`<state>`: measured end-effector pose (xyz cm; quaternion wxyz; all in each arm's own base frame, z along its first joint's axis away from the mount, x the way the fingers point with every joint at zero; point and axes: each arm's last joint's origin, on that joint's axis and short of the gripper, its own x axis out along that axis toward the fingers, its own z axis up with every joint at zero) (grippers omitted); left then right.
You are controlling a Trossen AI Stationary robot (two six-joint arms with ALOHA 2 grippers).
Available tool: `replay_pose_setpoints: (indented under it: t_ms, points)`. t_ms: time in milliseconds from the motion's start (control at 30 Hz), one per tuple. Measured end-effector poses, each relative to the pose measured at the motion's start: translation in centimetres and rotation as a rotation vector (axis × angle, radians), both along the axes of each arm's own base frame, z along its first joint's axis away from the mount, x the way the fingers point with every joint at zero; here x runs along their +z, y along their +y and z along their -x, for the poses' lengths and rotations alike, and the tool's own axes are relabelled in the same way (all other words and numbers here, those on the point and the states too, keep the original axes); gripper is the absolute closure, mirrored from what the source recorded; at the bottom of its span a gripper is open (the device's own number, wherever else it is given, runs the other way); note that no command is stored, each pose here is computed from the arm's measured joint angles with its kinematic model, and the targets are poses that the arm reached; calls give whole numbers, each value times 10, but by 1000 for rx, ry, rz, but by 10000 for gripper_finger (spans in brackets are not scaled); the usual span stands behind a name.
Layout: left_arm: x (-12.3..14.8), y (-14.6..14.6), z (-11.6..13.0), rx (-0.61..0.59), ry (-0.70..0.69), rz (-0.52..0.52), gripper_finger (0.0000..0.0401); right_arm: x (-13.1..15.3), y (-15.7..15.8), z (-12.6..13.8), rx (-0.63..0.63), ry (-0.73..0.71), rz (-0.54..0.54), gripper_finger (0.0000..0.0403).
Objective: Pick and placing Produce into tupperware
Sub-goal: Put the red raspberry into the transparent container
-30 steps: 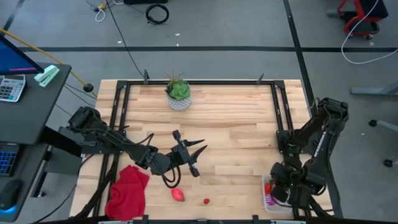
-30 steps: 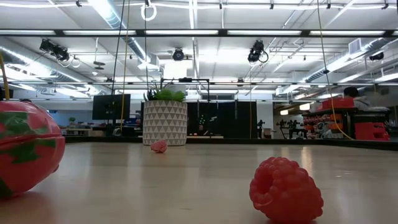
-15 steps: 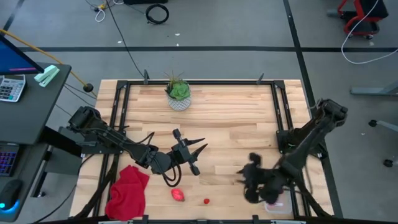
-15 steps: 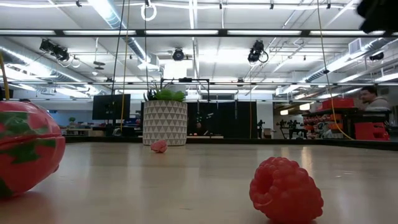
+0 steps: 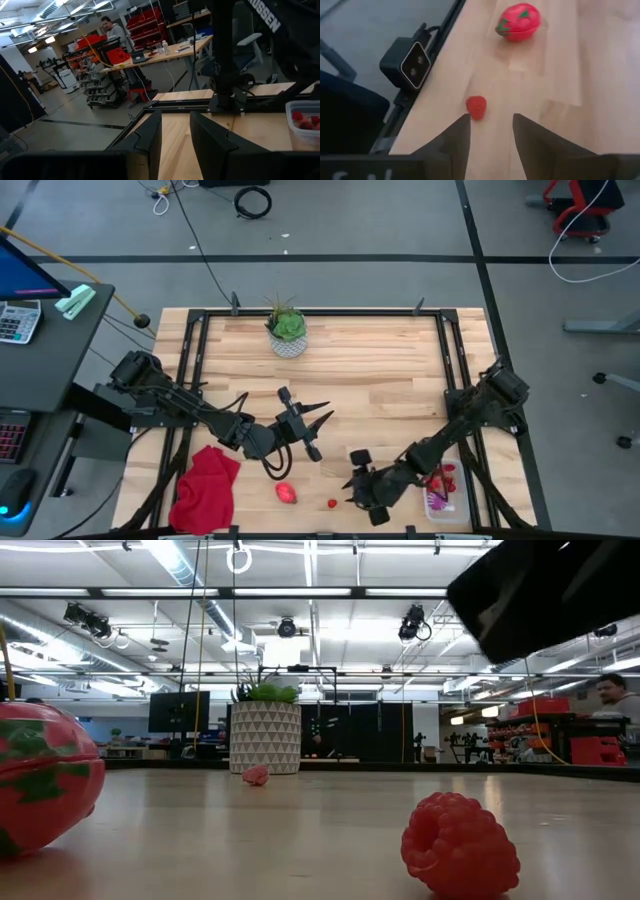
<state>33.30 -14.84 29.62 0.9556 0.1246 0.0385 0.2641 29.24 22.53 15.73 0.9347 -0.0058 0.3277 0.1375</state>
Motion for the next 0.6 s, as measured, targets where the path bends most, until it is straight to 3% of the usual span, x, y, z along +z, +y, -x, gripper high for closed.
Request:
replay_pose_setpoints:
  t_ms: [233,600]
  points:
    - [0,0,0,0,-1,2,294,-7,-6,-22,80,-37,-144,224]
    - [-1,-1,0,-1,-22,44,294,-33,-8,-28,61,-50,-29,192]
